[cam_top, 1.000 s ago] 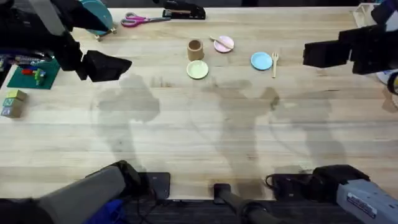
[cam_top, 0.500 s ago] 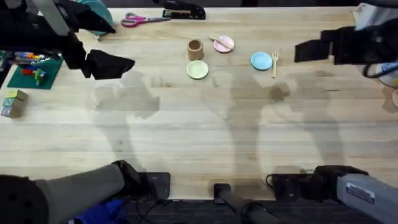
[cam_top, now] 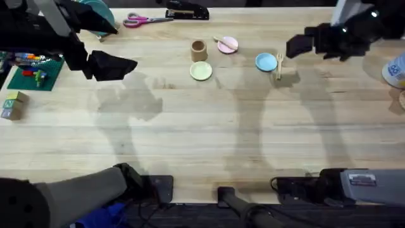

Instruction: Pick up a utensil and set it on the pink plate, then put the other utensil in the container.

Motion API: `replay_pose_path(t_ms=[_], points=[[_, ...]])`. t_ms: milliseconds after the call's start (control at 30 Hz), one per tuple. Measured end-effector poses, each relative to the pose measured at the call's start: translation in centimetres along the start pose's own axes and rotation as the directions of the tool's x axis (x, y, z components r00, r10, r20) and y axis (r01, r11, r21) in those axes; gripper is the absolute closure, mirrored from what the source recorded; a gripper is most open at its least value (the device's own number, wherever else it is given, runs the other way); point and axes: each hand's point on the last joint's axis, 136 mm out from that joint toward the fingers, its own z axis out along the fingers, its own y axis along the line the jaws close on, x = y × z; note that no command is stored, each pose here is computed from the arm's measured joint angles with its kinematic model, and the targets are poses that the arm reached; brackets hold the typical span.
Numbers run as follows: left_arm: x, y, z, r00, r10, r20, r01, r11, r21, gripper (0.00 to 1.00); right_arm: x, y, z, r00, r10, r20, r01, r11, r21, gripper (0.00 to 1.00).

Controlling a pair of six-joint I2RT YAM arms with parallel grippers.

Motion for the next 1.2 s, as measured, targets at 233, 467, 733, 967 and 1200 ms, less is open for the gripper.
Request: replay_pose_path(t_ms=[233,467,733,967,1200], points=[[0.0,0.0,0.0,1.000,0.000,0.000,0.000,1.000,0.000,0.007,-4.1,1.3,3.5,0.999,0.002,-0.032,-0.003,1.000,-0.005,0.003],[0.0,0.0,0.0,1.000,0.000,0.000,0.000,1.000,0.000,0.007,-3.4,1.9,7.1,0.991,0.059,-0.120,-0.059,0.998,0.004,0.003],[0.0,0.0,0.0,1.000,0.000,0.000,0.000,1.000,0.000,0.007,-3.0,1.5,7.9,0.984,0.112,-0.136,-0.108,0.994,0.036,0.004],[0.0,0.0,0.0,1.000,0.000,0.000,0.000,1.000,0.000,0.007,-1.6,1.3,9.2,0.973,0.119,-0.196,-0.110,0.992,0.056,0.007],[0.0,0.0,0.0,1.000,0.000,0.000,0.000,1.000,0.000,0.007,-0.8,0.6,9.5,0.963,0.135,-0.231,-0.122,0.990,0.070,0.008]])
